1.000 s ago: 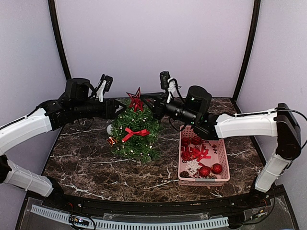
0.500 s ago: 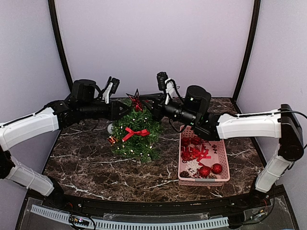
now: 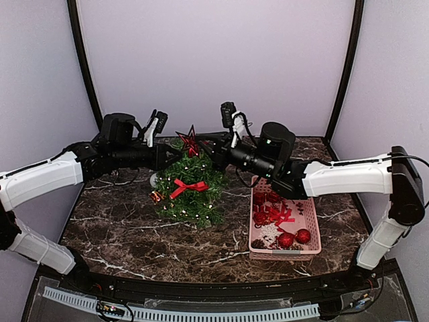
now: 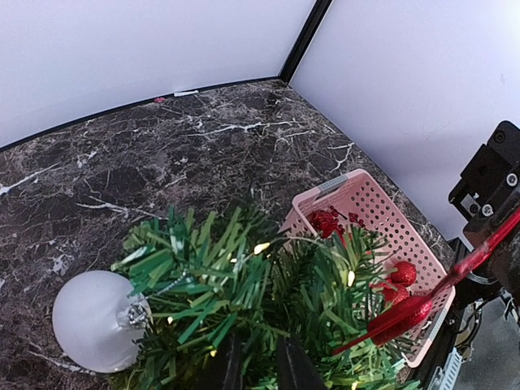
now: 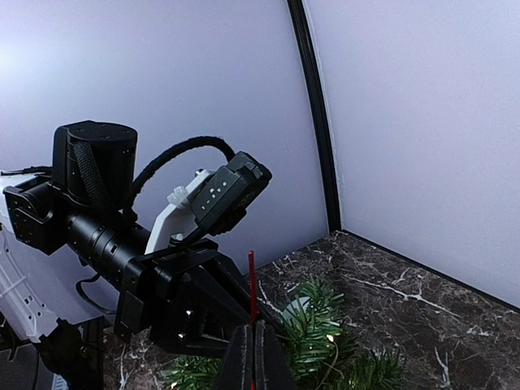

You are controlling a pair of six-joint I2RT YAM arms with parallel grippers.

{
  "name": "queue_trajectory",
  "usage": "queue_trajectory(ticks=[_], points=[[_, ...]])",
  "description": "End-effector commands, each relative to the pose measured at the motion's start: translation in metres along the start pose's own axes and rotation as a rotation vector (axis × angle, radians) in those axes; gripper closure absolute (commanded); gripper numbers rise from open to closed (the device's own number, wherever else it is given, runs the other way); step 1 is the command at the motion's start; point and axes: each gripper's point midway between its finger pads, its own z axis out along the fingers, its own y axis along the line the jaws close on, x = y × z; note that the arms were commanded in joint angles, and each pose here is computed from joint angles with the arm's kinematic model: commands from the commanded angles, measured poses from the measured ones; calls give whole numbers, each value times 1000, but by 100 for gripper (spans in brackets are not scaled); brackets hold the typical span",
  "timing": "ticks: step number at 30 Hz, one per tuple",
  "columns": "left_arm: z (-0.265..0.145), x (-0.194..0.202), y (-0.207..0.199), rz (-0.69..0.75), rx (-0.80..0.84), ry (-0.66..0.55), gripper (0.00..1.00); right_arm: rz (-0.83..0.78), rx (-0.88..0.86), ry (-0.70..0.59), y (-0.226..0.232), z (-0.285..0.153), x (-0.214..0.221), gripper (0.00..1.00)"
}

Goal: Decorate the small christmas tree
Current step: Insert the ornament star at the top of the tree.

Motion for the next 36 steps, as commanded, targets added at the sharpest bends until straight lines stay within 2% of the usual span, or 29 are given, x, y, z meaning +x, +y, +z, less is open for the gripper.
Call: queue_trajectory(ticks=[1,7,12,14,17,19,29,32,36], points=[[0,-1,0,12,5,-15,84,32,-18,47,5,-1,19,100],[1,0,0,14,6,-14,85,15,-6,71,4,0,24,100],[-4,-7,-1,23,0,-39,83,7,8,46,4,-3,11,100],[-6,-10,0,26,-6,-47,82,3,14,28,4,-4,4,91],[-7,-11,1,29,-15,-54,80,-2,25,11,3,-7,-3,69],[-9,-13,1,31,-19,-59,79,-3,32,3,1,-9,-6,59],[-21,-20,1,50,-37,-92,71,11,79,-12,-8,-17,-6,32],[-27,-23,2,52,-57,-105,63,10,89,-21,-9,-22,-8,25],[-40,-29,3,54,-84,-135,53,-3,78,-28,-5,-35,-11,21]])
